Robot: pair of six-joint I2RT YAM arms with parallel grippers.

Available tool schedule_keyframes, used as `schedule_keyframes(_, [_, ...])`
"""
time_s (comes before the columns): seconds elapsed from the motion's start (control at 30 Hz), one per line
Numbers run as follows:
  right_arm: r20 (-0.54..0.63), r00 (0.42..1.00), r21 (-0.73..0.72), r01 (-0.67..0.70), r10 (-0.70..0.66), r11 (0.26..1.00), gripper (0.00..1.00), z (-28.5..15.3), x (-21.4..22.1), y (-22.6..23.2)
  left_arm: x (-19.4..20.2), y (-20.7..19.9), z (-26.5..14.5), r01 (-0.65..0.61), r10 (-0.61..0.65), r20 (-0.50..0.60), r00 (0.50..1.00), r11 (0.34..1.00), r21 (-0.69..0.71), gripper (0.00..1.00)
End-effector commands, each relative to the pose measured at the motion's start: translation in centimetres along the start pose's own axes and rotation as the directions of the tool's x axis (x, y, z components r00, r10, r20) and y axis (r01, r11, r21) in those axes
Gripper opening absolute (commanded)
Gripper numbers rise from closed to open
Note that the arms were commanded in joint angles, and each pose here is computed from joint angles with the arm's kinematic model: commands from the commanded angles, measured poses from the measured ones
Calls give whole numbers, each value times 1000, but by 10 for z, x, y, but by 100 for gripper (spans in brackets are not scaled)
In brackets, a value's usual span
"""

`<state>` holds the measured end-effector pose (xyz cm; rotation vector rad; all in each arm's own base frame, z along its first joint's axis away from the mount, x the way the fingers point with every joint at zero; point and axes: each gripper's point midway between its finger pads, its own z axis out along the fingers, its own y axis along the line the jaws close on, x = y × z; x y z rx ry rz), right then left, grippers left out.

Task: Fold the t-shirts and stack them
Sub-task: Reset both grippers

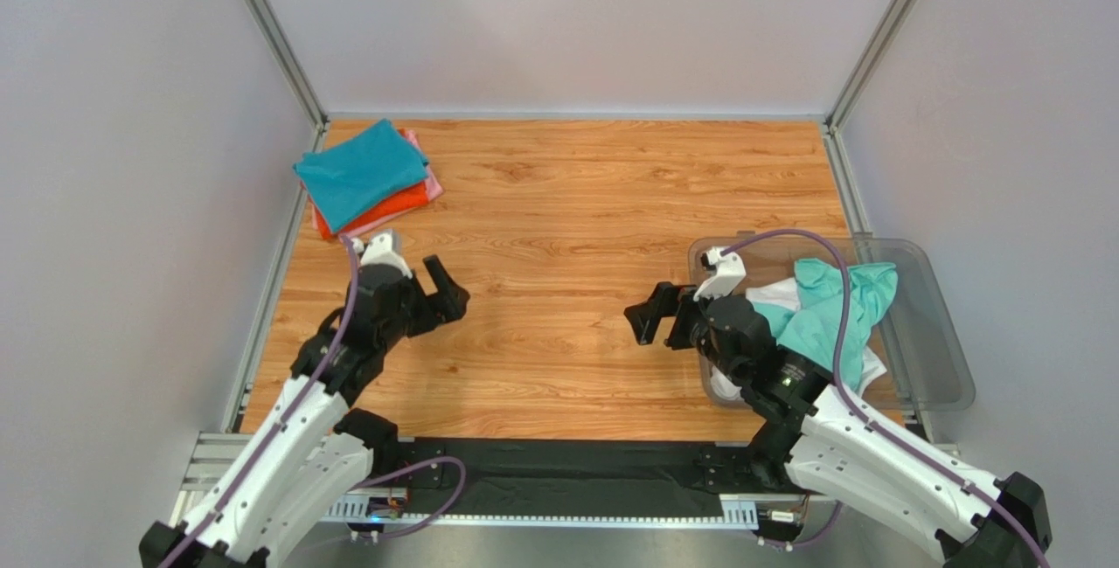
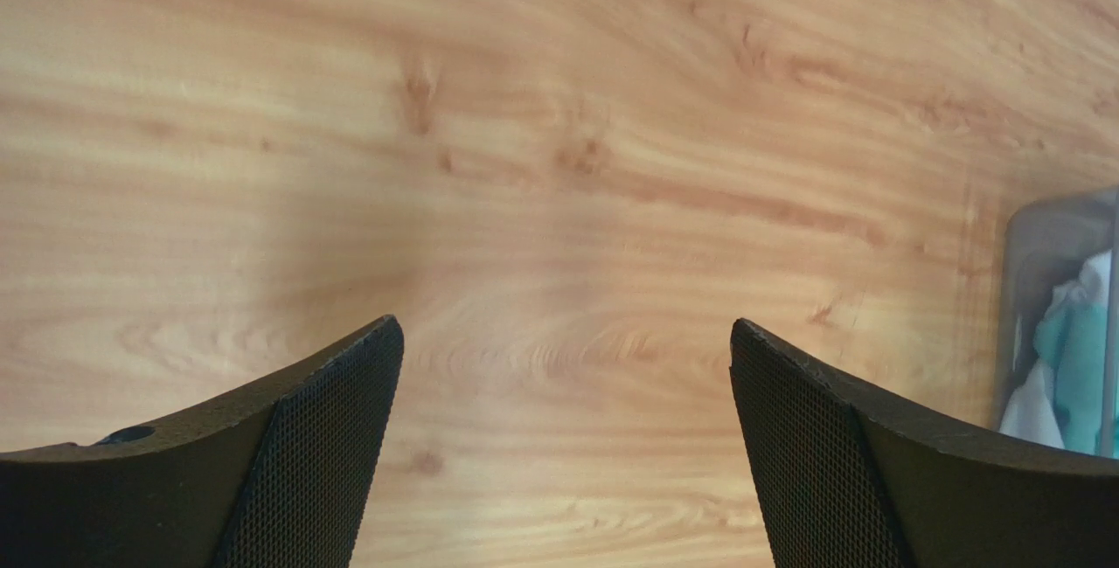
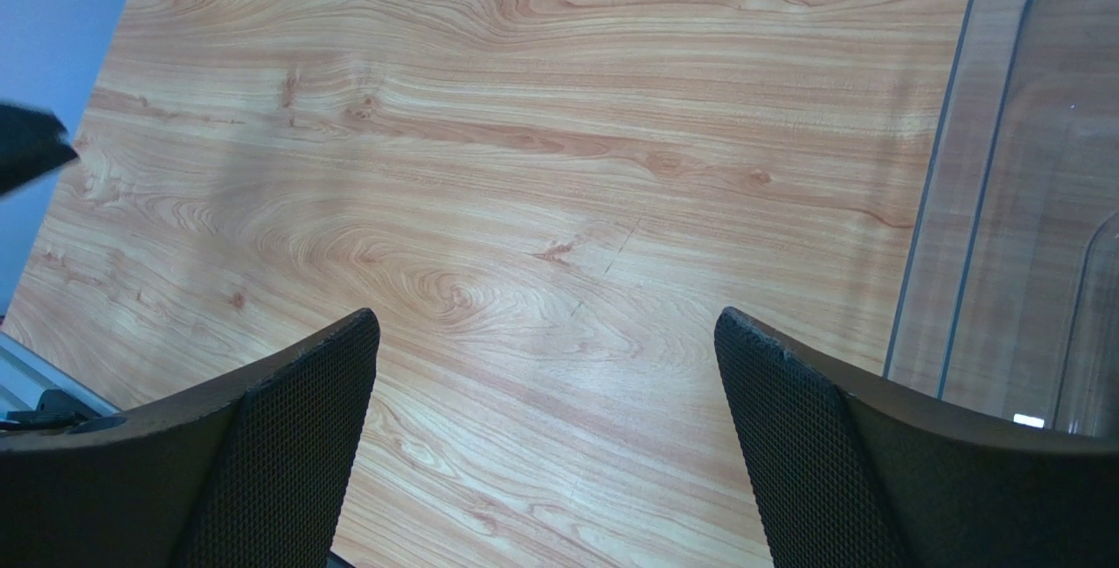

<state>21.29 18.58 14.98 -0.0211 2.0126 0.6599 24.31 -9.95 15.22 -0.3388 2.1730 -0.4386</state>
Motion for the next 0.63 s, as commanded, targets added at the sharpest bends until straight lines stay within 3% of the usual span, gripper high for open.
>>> schedule_keyframes(0.0, [-9, 999, 29, -46, 46, 999, 100, 1, 4, -4, 18, -1, -11, 83, -85, 15, 996, 993, 86, 100])
schedule_keyframes(0.17, [-32, 995, 88, -87, 90, 992, 100, 6, 8, -9, 32, 29, -20, 93, -93, 56, 994, 996, 8, 100])
schedule_keyframes(0.6, [-48, 985, 100, -162, 167, 982, 100, 9, 12, -6, 41, 32, -20, 72, -73, 32, 997, 997, 10, 100])
